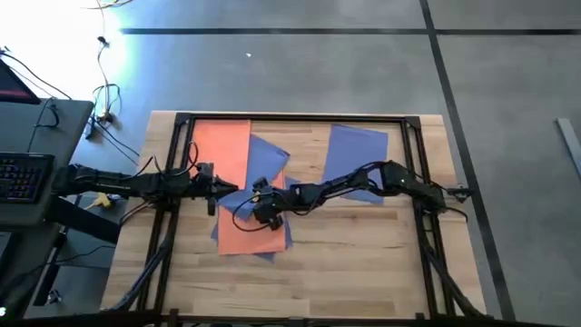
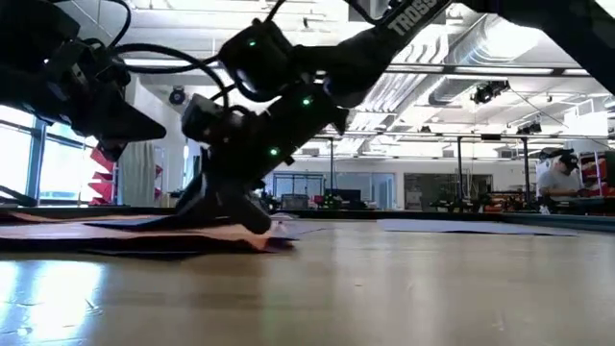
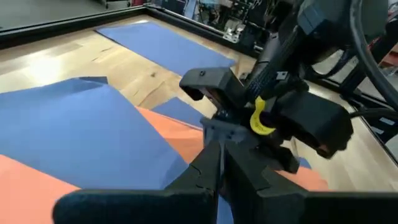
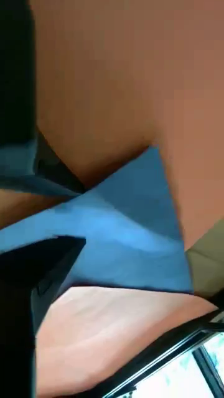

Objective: Organize paper
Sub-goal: Stack the blue paper on top of the blue paper

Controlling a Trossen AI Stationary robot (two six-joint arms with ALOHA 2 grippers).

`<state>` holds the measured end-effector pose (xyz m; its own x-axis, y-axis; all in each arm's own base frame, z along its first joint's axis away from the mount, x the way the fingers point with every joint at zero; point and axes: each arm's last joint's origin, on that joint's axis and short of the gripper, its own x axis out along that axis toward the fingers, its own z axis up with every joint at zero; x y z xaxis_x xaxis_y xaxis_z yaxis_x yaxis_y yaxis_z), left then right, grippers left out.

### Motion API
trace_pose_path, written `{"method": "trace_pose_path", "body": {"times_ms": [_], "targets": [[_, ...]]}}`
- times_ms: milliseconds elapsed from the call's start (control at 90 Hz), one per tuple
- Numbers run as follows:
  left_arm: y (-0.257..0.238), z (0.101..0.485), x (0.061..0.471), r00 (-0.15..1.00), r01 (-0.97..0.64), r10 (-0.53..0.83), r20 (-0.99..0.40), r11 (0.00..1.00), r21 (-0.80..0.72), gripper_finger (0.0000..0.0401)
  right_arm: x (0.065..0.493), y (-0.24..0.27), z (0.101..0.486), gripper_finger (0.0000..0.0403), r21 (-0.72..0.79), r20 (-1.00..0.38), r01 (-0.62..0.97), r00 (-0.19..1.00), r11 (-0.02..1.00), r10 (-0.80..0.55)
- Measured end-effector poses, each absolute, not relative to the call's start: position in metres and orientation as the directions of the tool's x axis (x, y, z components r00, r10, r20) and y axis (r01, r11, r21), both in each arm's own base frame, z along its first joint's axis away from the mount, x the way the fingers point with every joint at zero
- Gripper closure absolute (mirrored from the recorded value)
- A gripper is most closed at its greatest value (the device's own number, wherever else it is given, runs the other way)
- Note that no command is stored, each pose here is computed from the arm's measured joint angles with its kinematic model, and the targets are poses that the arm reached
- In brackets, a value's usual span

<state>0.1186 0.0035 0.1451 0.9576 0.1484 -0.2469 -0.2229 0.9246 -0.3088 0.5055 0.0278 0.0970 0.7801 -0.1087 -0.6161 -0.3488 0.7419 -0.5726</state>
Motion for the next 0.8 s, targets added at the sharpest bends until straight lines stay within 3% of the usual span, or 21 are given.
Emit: {"method": "trace_pose_path", "body": {"times_ms": [67,311,656,800], "targets": [[0.003,0.145,0.119,0.959,-0.214,0.138,-0.247,0.926,-0.311,0.0401,0.506,0.029,0.097,0.0390,-0.574,-0.612,-0.327,0.780,0.751,-0.128],[0.003,0.145,0.119,0.960,-0.205,0.128,-0.249,0.927,-0.313,0.0401,0.497,0.055,0.107,0.0403,-0.666,-0.609,-0.283,0.741,0.690,-0.284],[0.003,0.145,0.119,0.960,-0.202,0.123,-0.251,0.927,-0.315,0.0401,0.446,0.137,0.152,0.0403,-0.613,-0.740,-0.448,0.615,0.651,-0.274],[0.003,0.145,0.119,0.960,-0.204,0.123,-0.251,0.922,-0.329,0.0401,0.424,0.161,0.164,0.0403,-0.474,-0.825,-0.507,0.543,0.720,-0.161]]}}
